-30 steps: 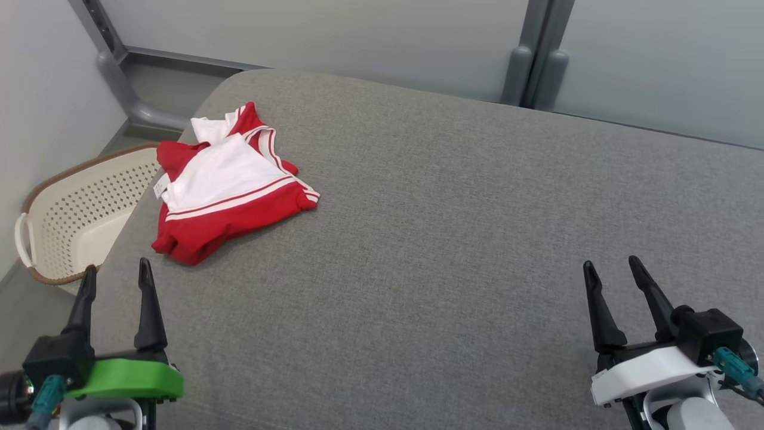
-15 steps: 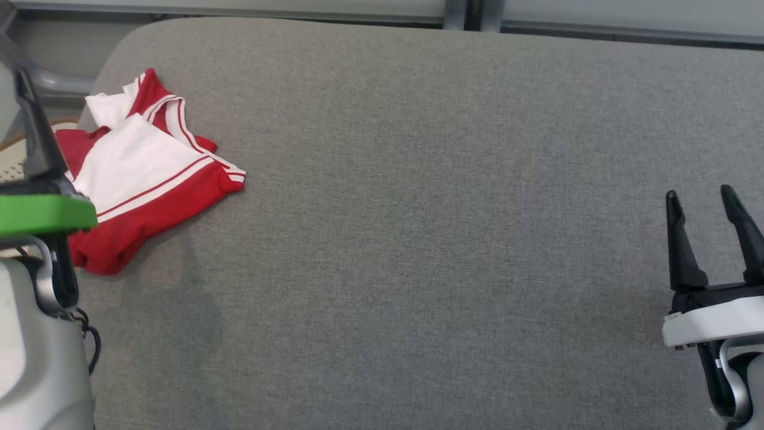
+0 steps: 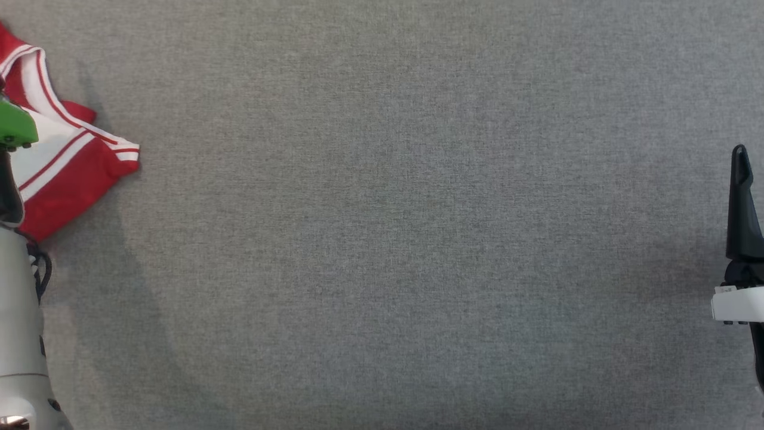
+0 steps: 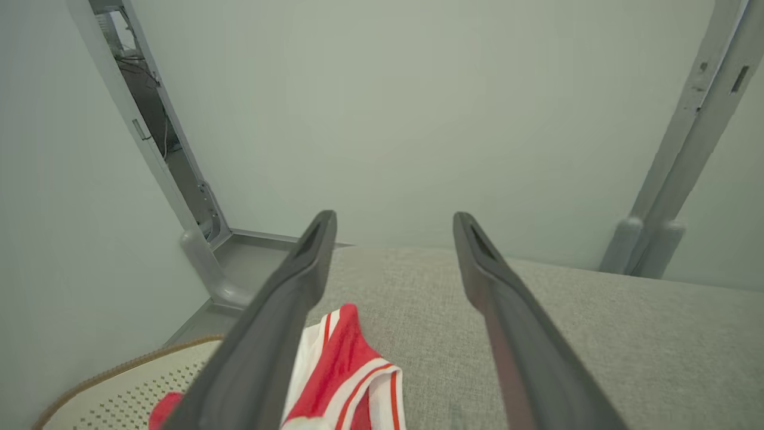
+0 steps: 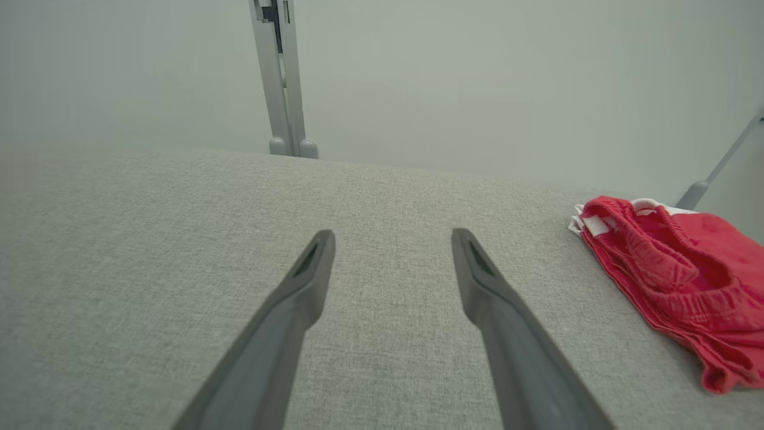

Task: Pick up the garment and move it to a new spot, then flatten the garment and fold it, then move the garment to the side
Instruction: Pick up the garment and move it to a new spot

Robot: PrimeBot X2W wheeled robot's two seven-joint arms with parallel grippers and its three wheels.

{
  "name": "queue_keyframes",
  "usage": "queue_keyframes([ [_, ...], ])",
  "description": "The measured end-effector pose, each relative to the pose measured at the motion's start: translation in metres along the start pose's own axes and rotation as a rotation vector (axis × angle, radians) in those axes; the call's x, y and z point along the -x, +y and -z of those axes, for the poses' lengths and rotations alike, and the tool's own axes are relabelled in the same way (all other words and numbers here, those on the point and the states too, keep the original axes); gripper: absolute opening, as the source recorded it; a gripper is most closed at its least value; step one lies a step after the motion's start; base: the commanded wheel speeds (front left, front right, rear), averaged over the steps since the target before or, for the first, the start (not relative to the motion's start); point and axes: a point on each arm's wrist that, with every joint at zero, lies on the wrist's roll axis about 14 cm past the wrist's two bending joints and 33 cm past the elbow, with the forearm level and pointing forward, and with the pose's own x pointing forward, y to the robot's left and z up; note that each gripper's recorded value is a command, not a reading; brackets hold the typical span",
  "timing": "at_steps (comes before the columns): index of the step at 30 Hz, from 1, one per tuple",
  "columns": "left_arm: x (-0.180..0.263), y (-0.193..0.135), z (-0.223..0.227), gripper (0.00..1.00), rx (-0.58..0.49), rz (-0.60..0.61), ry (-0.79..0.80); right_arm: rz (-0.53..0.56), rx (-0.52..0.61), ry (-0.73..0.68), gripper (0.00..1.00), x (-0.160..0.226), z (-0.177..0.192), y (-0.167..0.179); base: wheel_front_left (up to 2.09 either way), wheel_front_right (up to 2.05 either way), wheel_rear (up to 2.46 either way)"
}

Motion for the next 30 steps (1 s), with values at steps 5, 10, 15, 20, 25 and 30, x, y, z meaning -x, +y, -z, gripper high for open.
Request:
queue_keyframes([
  [5, 0.002, 0.003, 0.082, 1.0, 0.014, -0.029, 0.286, 0.013, 0.024, 0.038, 1.0, -0.003, 0.013, -0.008, 0.0, 0.0, 0.0],
  [10, 0.017, 0.011, 0.135, 1.0, 0.023, -0.068, 0.493, 0.017, 0.038, 0.061, 1.0, -0.004, 0.02, -0.011, 0.0, 0.0, 0.0],
  [15, 0.025, 0.018, 0.149, 0.48, 0.024, -0.095, 0.608, 0.007, 0.043, 0.062, 1.0, -0.006, 0.019, -0.009, 0.0, 0.0, 0.0],
  [20, 0.027, 0.021, 0.145, 0.0, 0.022, -0.103, 0.598, 0.0, 0.042, 0.057, 1.0, -0.005, 0.015, -0.007, 0.0, 0.0, 0.0],
  [25, 0.022, 0.022, 0.122, 0.0, 0.024, -0.101, 0.493, 0.0, 0.023, 0.045, 1.0, -0.001, 0.009, -0.004, 0.0, 0.0, 0.0],
  [30, 0.005, 0.013, 0.073, 0.0, 0.012, -0.057, 0.318, 0.007, -0.012, 0.028, 1.0, 0.007, 0.004, 0.0, 0.0, 0.0, 0.0],
])
